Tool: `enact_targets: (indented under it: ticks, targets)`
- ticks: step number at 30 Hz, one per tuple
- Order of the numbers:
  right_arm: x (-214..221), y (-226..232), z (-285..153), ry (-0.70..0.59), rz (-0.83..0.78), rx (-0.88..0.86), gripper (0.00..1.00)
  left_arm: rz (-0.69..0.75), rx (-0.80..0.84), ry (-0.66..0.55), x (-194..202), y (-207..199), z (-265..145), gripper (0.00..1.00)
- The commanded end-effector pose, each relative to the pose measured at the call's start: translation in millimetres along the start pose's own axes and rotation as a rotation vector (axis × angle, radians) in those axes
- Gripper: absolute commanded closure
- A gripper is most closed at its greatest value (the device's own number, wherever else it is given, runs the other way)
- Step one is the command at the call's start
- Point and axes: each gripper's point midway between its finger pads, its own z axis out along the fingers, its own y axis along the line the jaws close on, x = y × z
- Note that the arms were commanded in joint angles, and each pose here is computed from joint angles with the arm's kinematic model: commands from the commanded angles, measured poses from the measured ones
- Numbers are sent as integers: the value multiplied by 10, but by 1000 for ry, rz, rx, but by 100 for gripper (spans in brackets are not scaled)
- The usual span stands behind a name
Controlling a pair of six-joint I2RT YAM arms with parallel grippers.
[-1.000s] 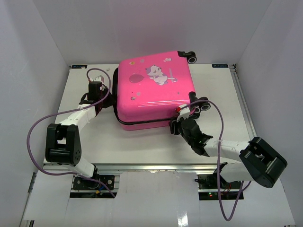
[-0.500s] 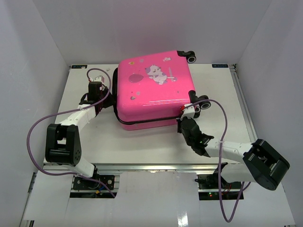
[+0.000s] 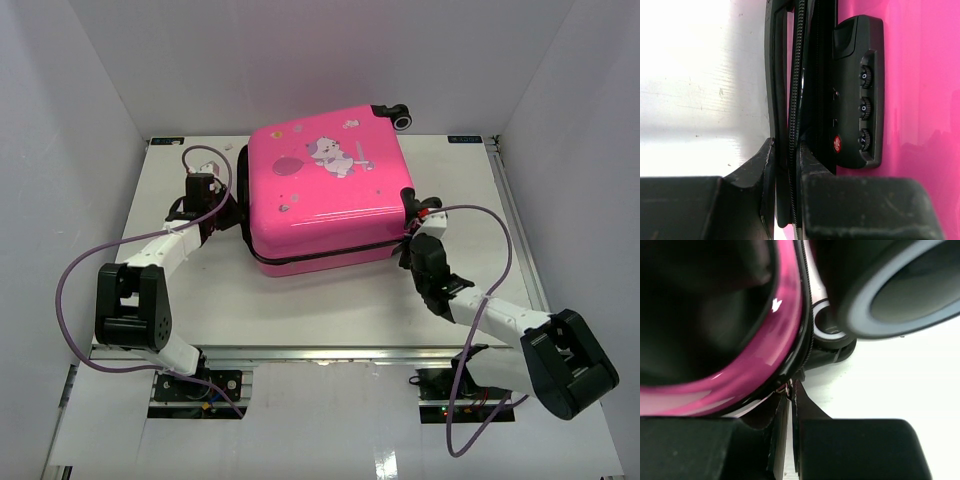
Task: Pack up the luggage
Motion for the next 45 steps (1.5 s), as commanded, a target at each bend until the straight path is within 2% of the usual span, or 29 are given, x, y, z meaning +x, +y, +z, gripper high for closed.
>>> enact_targets:
  ticks: [1, 5, 11, 18, 20, 26, 36, 45]
  targets:
    - [-530, -562, 133, -135, 110, 184, 92, -17, -4, -160, -597, 13, -307, 100]
    - [-746, -566, 230, -153, 103, 103, 92, -26, -34, -165, -659, 115, -300, 100]
    - [-859, -340, 351, -171, 45, -111, 92, -19, -49, -172, -695, 139, -304, 100]
    - [-913, -375, 461, -170, 101, -196, 92, -8, -78, -177, -710, 198, -272, 100]
    - [-933, -343, 450, -175, 131, -253, 92, -30, -108, -186, -767, 355, -266, 100]
    - [-950, -408, 508, -170, 186, -303, 92, -46, -123, -195, -810, 449, -265, 100]
    - [-965, -396, 636, -137, 277, -401, 92, -70, -44, -203, -950, 507, -274, 100]
    - [-1088, -506, 854, -123, 323, -389, 92, 14, 32, -261, -1290, 477, -332, 100]
